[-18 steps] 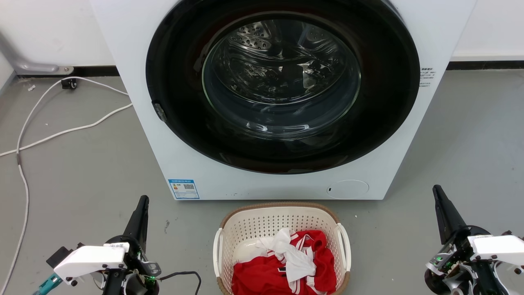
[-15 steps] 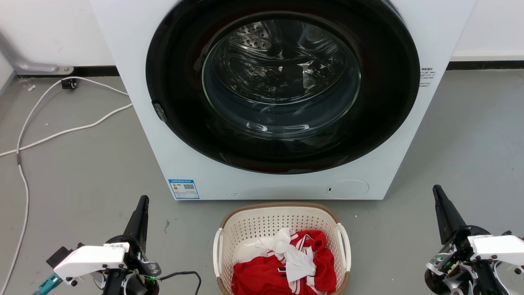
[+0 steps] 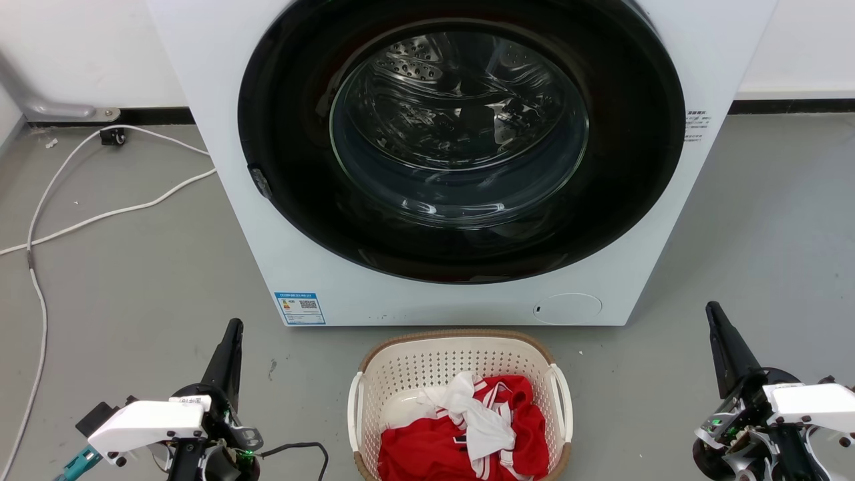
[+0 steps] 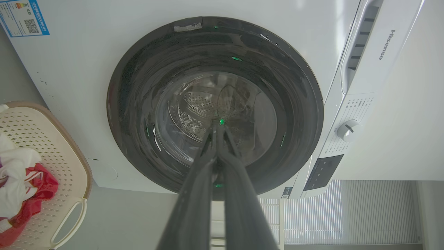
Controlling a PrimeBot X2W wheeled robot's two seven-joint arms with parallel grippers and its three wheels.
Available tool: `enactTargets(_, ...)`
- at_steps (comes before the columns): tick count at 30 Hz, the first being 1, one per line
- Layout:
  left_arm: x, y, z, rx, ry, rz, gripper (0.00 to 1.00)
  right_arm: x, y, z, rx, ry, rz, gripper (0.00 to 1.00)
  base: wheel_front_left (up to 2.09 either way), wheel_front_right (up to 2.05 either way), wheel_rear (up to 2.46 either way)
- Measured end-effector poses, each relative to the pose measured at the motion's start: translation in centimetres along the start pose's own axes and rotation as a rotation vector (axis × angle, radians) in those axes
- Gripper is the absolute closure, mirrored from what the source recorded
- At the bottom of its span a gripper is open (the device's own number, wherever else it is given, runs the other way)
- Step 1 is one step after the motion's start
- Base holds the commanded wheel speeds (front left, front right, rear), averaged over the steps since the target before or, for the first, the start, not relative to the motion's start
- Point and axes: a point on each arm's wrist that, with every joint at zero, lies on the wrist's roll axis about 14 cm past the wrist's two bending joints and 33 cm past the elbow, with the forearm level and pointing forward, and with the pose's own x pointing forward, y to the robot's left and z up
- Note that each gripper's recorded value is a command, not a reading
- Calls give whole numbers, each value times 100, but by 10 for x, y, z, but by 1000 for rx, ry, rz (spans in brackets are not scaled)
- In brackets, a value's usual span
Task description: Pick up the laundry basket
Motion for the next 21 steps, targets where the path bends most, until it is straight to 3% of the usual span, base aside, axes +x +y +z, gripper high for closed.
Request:
enactTargets(8,0,0,0,0,0,0,100,0,0,0,0,1,0,100,0,0,0)
enactTargets(9,0,1,0,-1,0,4,0,0,-1,0,0,0,-4,0,0,0,0)
enactTargets(13,-9,21,-2,-9,0,63,0,-10,-20,0,6,-6,-59,0,0,0,0)
enactTargets(21,-9,21,-8,7,-6,62,0,-9,-12,3,-4,-36,-34,0,0,0,0)
